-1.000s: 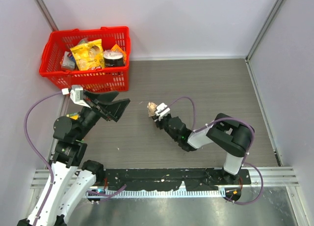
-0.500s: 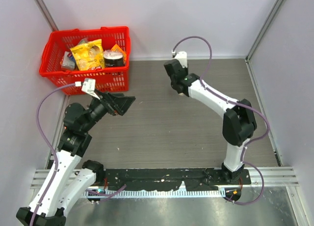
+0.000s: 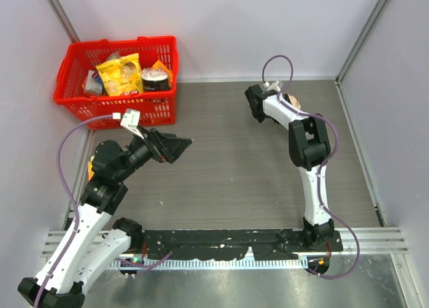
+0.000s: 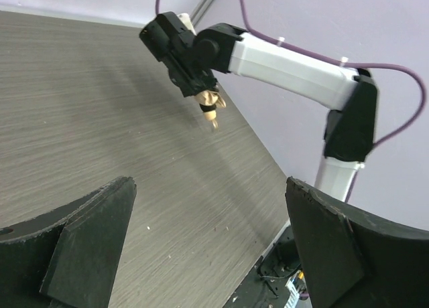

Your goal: Put away the umbrella

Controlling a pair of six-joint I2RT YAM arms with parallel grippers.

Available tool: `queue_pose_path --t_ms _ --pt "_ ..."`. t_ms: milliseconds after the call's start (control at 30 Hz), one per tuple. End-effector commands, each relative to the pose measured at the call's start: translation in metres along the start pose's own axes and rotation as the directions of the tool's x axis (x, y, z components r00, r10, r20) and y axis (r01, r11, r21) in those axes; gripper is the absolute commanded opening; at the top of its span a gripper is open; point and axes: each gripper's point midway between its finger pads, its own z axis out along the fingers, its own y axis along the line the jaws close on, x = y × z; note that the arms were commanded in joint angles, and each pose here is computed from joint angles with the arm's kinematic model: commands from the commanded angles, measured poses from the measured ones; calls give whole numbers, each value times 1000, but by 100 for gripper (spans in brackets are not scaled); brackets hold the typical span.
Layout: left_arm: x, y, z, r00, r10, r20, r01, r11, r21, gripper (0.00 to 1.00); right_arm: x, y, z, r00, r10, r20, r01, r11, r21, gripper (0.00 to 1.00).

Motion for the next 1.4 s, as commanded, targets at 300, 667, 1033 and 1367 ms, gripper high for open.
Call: queue_pose_path --t_ms 300,667,1033,1367 --pt "-11 -22 -8 993 116 7 -117 992 50 99 -60 46 -37 982 187 11 -147 808 -570 1" --pt "-4 -30 1 999 53 -12 -51 992 114 99 -61 105 -147 981 115 -158 -128 -235 -964 5" --pt "6 -29 3 998 36 -53 -29 991 133 98 -83 135 -126 940 159 -303 -176 -536 -826 22" --pt "12 -28 11 995 12 -94 2 989 147 98 -74 130 -61 957 139 -255 -242 -105 -965 75"
